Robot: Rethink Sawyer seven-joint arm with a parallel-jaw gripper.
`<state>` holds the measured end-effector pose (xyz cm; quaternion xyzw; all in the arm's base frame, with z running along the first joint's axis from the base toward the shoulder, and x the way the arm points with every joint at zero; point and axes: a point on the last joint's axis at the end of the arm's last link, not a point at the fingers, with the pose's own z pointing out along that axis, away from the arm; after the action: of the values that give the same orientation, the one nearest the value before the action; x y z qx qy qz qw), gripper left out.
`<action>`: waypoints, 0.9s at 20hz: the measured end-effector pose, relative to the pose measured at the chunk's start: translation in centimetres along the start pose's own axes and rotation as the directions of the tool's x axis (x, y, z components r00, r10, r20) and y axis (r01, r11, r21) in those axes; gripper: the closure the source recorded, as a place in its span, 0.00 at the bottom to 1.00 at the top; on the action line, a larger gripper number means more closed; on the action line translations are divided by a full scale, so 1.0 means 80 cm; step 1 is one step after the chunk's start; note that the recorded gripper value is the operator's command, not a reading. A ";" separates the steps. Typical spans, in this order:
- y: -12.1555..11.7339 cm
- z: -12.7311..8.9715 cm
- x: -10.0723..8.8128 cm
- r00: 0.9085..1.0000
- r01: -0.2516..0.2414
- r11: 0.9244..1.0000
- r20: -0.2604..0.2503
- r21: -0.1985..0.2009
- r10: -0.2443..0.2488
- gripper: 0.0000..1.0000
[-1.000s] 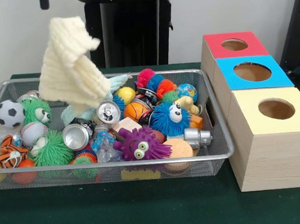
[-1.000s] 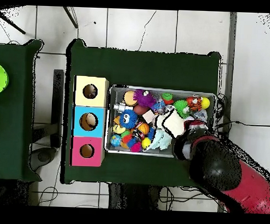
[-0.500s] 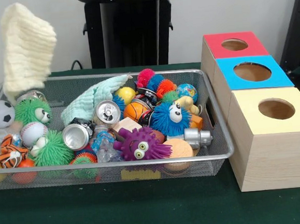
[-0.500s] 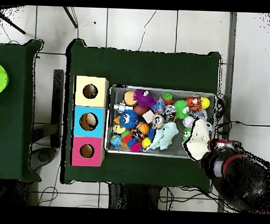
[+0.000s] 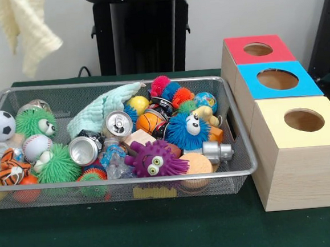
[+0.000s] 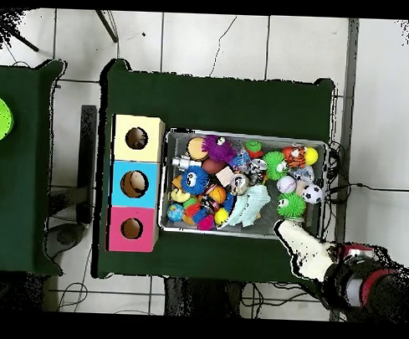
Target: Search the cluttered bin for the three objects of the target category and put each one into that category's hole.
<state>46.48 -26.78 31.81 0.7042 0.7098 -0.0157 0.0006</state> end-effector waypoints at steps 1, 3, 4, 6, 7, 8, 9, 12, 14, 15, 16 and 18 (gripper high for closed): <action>-0.001 -0.008 0.002 1.000 0.001 1.000 0.005 -0.002 -0.001 1.00; -0.005 -0.023 0.006 1.000 0.000 1.000 0.016 -0.008 0.000 1.00; -0.013 -0.043 0.011 0.999 -0.006 1.000 0.036 -0.021 0.006 1.00; -0.017 -0.053 0.014 0.999 -0.008 0.999 0.049 -0.031 0.010 1.00; -0.019 -0.057 0.016 0.998 -0.009 0.999 0.056 -0.035 0.011 1.00; -0.024 -0.070 0.020 0.997 -0.012 0.999 0.075 -0.051 0.015 1.00; -0.027 -0.075 0.021 0.997 -0.011 0.998 0.082 -0.056 0.016 1.00; -0.034 -0.087 0.020 0.995 -0.005 0.997 0.101 -0.071 0.012 1.00; -0.038 -0.091 0.018 0.994 0.001 0.997 0.108 -0.074 0.007 1.00; -0.043 -0.095 0.015 0.993 0.009 0.997 0.115 -0.077 0.000 1.00; -0.046 -0.097 0.012 0.993 0.014 0.997 0.120 -0.078 -0.004 1.00; -0.059 -0.106 0.003 0.990 0.026 0.996 0.137 -0.083 -0.015 1.00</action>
<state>41.91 -26.41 40.35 0.6935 0.7153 -0.0338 0.0786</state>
